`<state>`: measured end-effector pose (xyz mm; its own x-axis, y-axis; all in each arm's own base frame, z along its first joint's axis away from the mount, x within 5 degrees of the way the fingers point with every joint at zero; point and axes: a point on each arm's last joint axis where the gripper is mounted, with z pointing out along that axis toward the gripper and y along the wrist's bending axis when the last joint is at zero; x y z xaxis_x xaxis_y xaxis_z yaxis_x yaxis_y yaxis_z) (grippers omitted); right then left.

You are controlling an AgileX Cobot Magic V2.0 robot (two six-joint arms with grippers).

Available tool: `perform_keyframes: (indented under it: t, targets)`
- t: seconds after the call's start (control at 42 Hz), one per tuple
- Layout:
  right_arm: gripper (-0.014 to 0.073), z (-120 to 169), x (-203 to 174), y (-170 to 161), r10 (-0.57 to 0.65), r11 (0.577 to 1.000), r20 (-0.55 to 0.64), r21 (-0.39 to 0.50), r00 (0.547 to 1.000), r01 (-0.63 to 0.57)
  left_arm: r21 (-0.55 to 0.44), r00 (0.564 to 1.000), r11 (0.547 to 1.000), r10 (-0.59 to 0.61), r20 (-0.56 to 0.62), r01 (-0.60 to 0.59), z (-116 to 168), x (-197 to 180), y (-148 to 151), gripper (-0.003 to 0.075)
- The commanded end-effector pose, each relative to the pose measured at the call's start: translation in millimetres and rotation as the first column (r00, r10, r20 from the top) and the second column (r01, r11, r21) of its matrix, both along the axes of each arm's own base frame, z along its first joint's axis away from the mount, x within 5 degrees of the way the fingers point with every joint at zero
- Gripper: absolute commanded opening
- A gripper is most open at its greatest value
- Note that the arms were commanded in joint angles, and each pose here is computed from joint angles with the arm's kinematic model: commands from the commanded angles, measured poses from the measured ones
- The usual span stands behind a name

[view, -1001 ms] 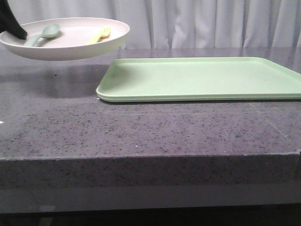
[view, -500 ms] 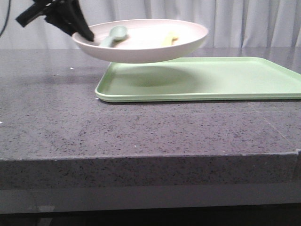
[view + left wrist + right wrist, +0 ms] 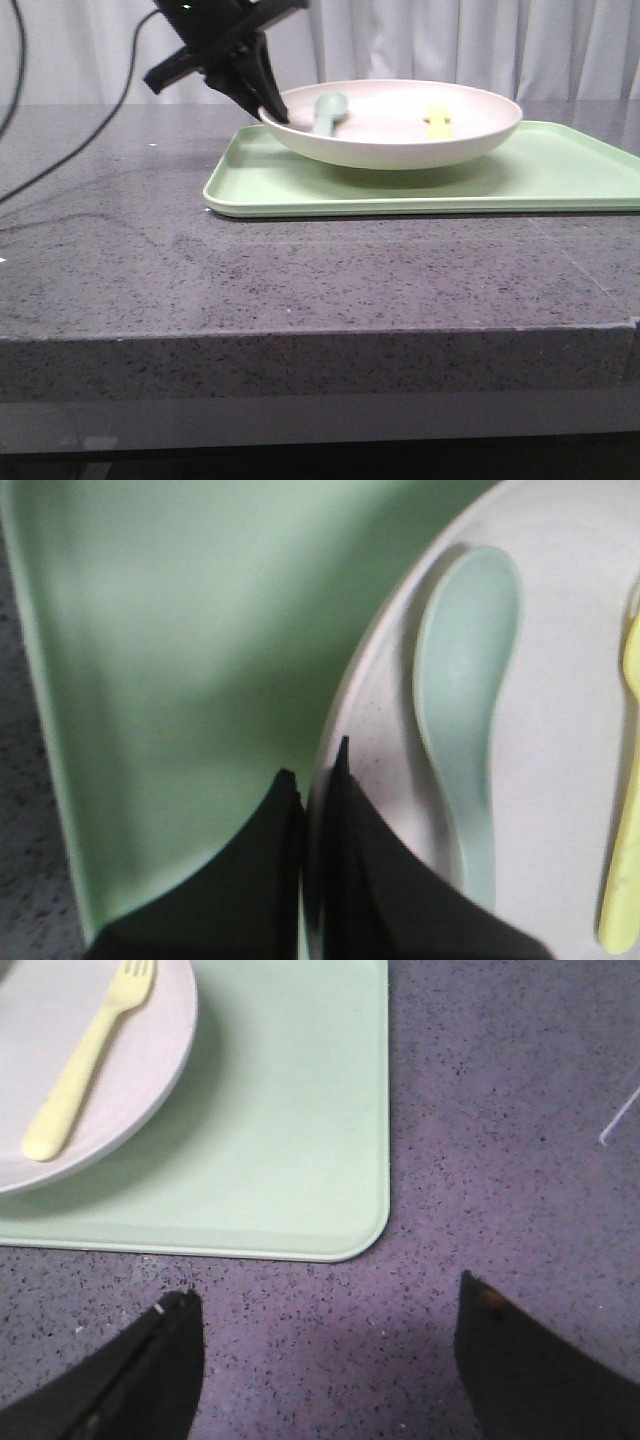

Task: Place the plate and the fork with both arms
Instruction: 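Lift the plate with the left gripper and carry it over the tray, then lower the plate onto the tray and open the left gripper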

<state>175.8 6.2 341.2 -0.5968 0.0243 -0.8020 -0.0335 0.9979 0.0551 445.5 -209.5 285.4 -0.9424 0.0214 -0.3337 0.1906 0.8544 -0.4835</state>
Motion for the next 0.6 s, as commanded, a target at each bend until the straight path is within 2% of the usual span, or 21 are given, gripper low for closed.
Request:
perform_keyframes:
  t: [0.0,0.214,0.405,0.453,0.572]
  targets:
    - [0.0549,16.6,2.8,-1.4,-0.009,1.000,0.106,-0.003,0.994,0.010,-0.084,0.992,0.995,0.057,0.114,-0.048,44.9,-8.8,-14.9,-0.0018]
    - [0.0549,16.6,2.8,-1.4,-0.009,1.000,0.106,-0.003,0.994,0.010,-0.086,0.987,0.995,0.070,0.143,-0.058,45.4,-11.3,-28.7,-0.0018]
    - [0.0549,16.6,2.8,-1.4,-0.009,1.000,0.106,-0.003,0.994,0.010,-0.071,0.993,0.996,0.053,0.110,-0.046,43.4,-14.4,-28.4,-0.0013]
    - [0.0549,16.6,2.8,-1.4,-0.009,1.000,0.106,-0.003,0.994,0.010,-0.068,0.993,0.997,0.050,0.104,-0.043,43.1,-14.9,-28.3,0.0000]
    - [0.0549,16.6,2.8,-1.4,-0.009,1.000,0.106,-0.003,0.994,0.010,-0.068,0.994,0.997,0.048,0.098,-0.041,42.9,-15.5,-28.4,0.0092]
